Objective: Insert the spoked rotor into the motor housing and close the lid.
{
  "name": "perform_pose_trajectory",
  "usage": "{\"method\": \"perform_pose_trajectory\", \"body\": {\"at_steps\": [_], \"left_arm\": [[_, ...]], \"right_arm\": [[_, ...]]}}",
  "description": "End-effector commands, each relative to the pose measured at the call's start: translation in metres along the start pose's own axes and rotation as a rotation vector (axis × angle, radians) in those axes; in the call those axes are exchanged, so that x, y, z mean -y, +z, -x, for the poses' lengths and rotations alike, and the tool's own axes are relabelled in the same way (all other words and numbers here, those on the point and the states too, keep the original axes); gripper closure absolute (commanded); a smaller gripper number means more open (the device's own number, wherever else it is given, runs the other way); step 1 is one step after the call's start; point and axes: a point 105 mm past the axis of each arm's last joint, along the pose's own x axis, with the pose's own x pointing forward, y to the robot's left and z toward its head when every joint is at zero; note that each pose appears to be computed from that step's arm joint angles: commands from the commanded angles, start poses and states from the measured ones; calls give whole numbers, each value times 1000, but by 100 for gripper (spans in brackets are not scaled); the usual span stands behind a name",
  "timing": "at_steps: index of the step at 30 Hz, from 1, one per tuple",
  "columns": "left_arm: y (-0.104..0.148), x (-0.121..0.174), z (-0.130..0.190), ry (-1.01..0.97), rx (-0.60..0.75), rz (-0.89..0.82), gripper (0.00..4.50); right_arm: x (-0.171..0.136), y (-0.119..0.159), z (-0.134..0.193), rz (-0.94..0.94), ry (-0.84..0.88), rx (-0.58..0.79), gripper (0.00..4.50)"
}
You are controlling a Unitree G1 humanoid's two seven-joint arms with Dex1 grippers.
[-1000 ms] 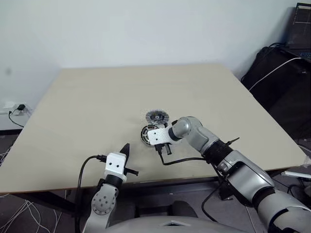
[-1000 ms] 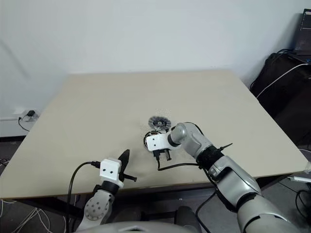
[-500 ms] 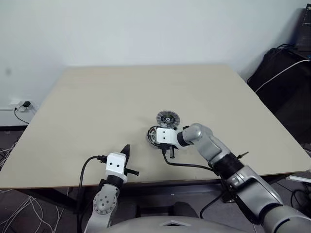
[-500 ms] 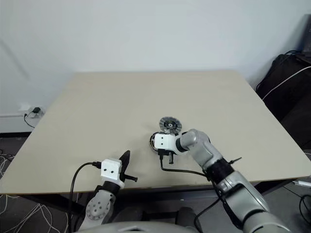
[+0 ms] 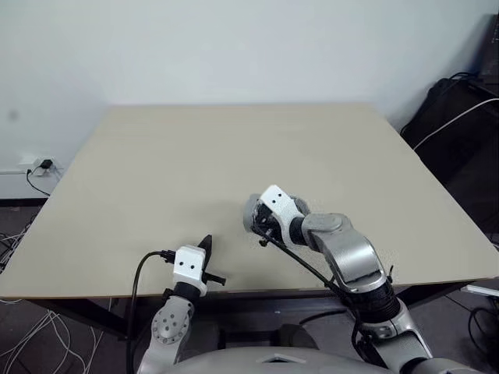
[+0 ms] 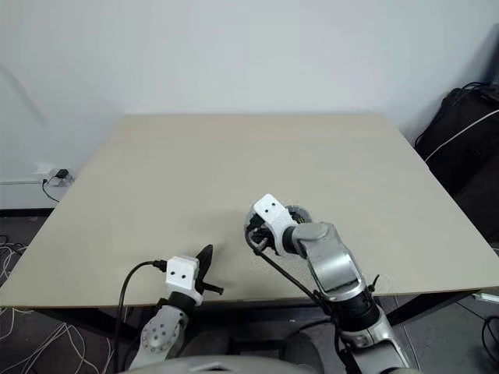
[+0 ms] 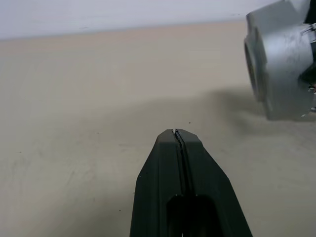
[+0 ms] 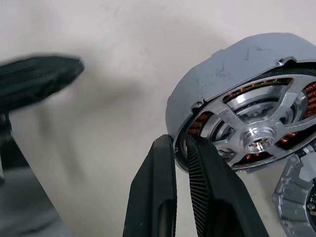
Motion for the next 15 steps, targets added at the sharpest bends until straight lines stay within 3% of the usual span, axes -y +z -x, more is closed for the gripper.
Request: {"method": "perform_pose_trajectory", "body": {"at_steps": [1, 10, 15], "left_arm": [[7, 1, -4, -13, 28, 1, 450], [5, 3, -3, -9, 18, 20, 450], [6, 4, -4, -16, 19, 24, 450]], "right_arm": [[2, 19, 13, 24, -39, 62, 440], [-17, 15, 34, -20, 87, 9, 440], [-19, 11, 22, -39, 92, -24, 440]]}}
